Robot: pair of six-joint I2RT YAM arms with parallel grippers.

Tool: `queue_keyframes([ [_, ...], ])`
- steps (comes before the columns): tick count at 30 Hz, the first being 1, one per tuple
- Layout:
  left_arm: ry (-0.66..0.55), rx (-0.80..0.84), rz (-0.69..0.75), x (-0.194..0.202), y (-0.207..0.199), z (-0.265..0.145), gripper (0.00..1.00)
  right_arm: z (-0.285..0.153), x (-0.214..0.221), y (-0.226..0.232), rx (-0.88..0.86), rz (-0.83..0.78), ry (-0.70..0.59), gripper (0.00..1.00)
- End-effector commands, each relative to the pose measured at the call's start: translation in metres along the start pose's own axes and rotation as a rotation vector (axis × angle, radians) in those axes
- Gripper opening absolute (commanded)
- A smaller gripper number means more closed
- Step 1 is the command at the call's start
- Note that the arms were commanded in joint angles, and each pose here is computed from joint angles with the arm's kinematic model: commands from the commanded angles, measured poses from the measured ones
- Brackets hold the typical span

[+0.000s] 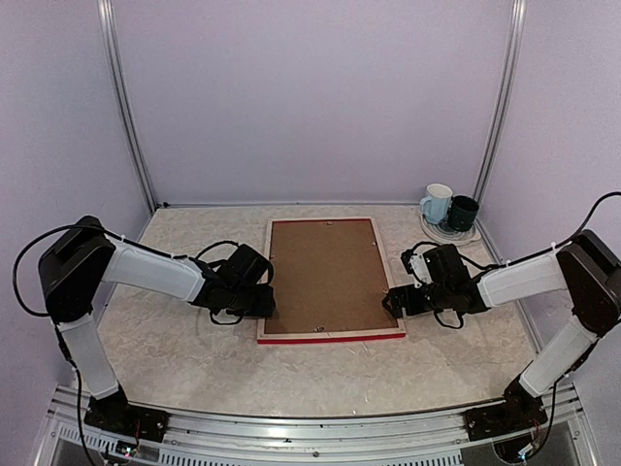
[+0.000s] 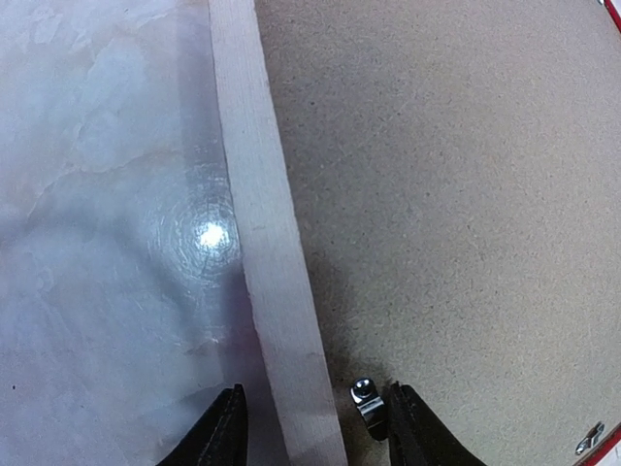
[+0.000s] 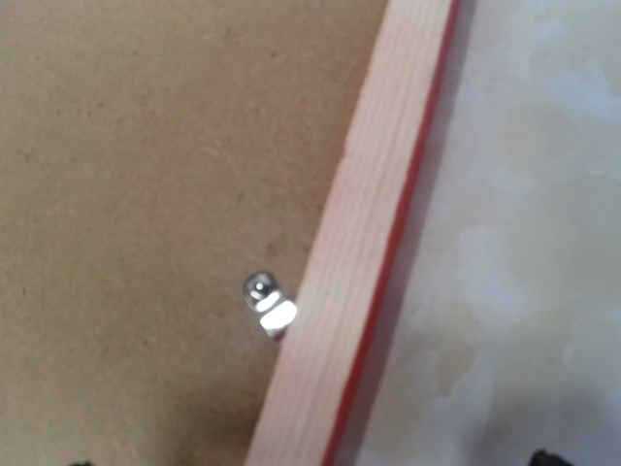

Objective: Put the photo into the frame
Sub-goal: Press the fastener onto the backboard.

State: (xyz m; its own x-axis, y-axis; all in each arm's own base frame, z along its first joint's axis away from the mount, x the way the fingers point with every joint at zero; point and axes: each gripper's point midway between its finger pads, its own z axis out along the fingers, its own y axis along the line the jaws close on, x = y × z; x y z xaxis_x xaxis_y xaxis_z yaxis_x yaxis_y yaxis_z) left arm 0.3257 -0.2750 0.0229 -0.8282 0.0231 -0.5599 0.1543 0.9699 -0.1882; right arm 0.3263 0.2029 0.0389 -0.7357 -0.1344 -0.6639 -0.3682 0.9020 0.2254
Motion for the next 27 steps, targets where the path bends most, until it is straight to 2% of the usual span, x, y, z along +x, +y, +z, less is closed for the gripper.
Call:
queue_keyframes([
  [1, 0.066, -0.073, 0.02, 0.0209, 0.0248, 0.0039, 0.48, 0.0019, -0.0051, -0.0006, 0.006, 0.003, -0.001, 0.97],
  [16, 0.073, -0.07, 0.012, 0.0257, 0.0309, 0.0034, 0.37, 0.0018, -0.0043, -0.0011, 0.009, 0.001, 0.001, 0.97],
  [20, 0.075, -0.066, 0.012, 0.0274, 0.0313, 0.0029, 0.3, 0.0017, -0.0045, -0.0019, 0.014, 0.002, -0.001, 0.97],
  [24, 0.074, -0.069, 0.009, 0.0284, 0.0333, 0.0024, 0.18, 0.0014, -0.0047, -0.002, 0.013, 0.002, -0.002, 0.97],
  [27, 0.073, -0.062, 0.007, 0.0287, 0.0325, 0.002, 0.14, 0.002, -0.0042, -0.0025, 0.016, 0.002, 0.0, 0.97],
])
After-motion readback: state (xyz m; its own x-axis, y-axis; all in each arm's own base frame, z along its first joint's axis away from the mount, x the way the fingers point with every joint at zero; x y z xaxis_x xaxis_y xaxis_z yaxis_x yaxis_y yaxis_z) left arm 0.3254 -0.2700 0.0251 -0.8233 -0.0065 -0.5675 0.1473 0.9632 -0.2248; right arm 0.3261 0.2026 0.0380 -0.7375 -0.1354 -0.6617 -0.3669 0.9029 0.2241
